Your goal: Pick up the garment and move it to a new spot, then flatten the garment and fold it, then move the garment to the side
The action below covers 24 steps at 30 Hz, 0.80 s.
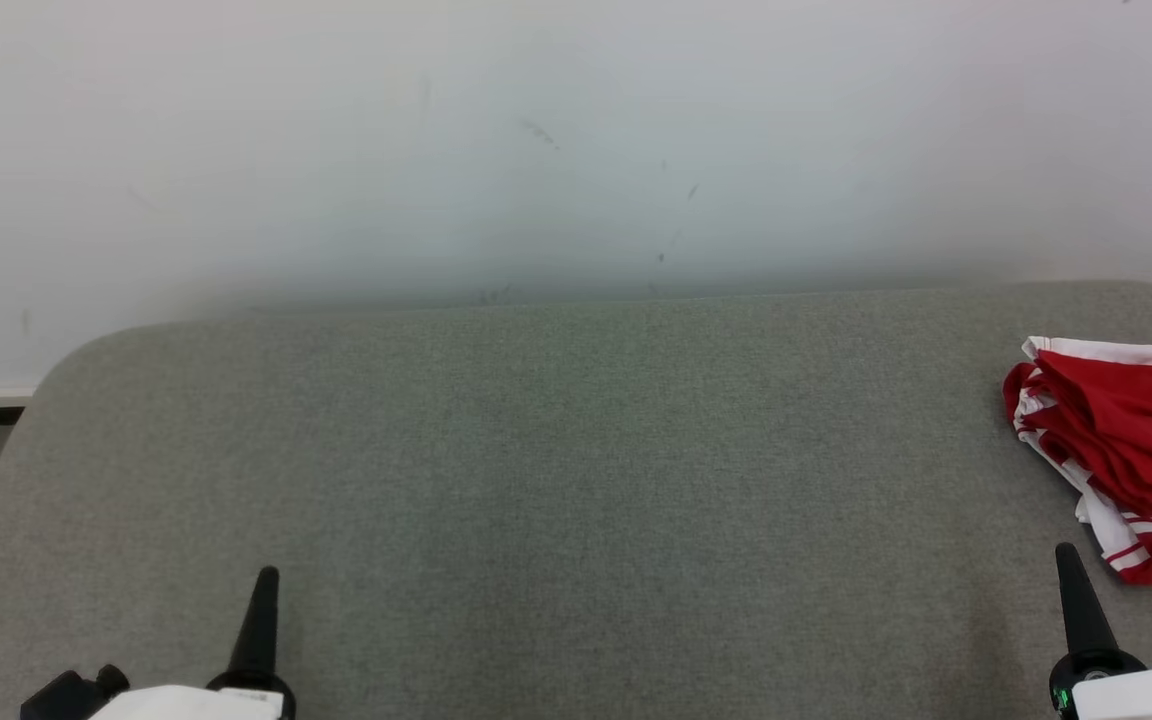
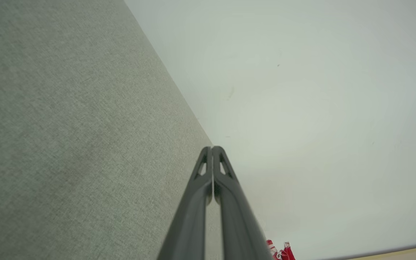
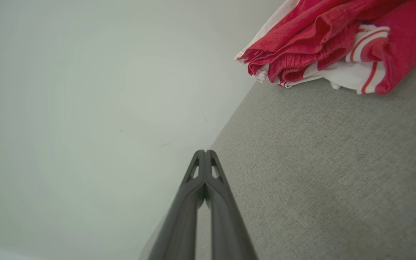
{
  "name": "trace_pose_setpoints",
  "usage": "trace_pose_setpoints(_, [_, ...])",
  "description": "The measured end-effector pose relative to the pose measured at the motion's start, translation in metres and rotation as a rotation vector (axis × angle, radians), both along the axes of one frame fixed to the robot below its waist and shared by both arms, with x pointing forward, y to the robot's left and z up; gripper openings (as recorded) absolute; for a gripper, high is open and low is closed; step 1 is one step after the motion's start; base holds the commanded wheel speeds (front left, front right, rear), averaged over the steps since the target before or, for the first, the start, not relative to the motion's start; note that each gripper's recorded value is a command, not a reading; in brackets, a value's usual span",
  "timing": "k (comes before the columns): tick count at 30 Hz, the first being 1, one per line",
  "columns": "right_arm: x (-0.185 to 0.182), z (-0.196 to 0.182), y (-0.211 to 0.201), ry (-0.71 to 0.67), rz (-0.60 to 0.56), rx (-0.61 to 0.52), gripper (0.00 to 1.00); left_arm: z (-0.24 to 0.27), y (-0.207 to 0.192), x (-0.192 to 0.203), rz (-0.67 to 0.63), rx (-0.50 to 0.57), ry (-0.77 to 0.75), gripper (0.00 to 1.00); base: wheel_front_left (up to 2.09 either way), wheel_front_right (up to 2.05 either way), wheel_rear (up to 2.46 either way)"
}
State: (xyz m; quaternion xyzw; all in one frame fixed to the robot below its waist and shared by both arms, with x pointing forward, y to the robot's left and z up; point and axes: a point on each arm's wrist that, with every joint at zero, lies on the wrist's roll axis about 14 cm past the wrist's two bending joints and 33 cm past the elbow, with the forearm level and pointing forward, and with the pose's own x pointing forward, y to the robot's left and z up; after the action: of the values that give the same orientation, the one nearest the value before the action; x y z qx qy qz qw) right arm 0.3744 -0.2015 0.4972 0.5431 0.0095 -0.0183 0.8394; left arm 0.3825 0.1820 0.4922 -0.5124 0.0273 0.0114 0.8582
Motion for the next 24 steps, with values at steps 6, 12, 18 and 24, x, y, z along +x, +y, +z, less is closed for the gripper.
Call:
trace_pose_setpoints(6, [0.0017, 0.0009, -0.0005, -0.002, -0.003, 0.05, 0.0, 0.0023, 0.0021, 0.0018, 0.007, -0.061, -0.005, 0.0, 0.0, 0.0, 0.0])
trace_pose_setpoints(12, [0.0033, 0.0014, 0.0002, -0.004, -0.002, 0.104, 0.0, 0.0027, 0.0038, 0.0021, 0.009, -0.119, -0.006, 0.0, 0.0, 0.0, 0.0])
trace_pose_setpoints(18, [0.0045, 0.0016, 0.0003, -0.004, 0.0, 0.152, 0.0, 0.003, 0.0053, 0.0024, 0.011, -0.177, -0.005, 0.0, 0.0, 0.0, 0.0])
trace_pose_setpoints(24, [0.0061, 0.0027, 0.0001, -0.009, -0.002, 0.194, 0.0, 0.0047, 0.007, 0.0031, 0.014, -0.233, -0.011, 0.0, 0.0, 0.0, 0.0])
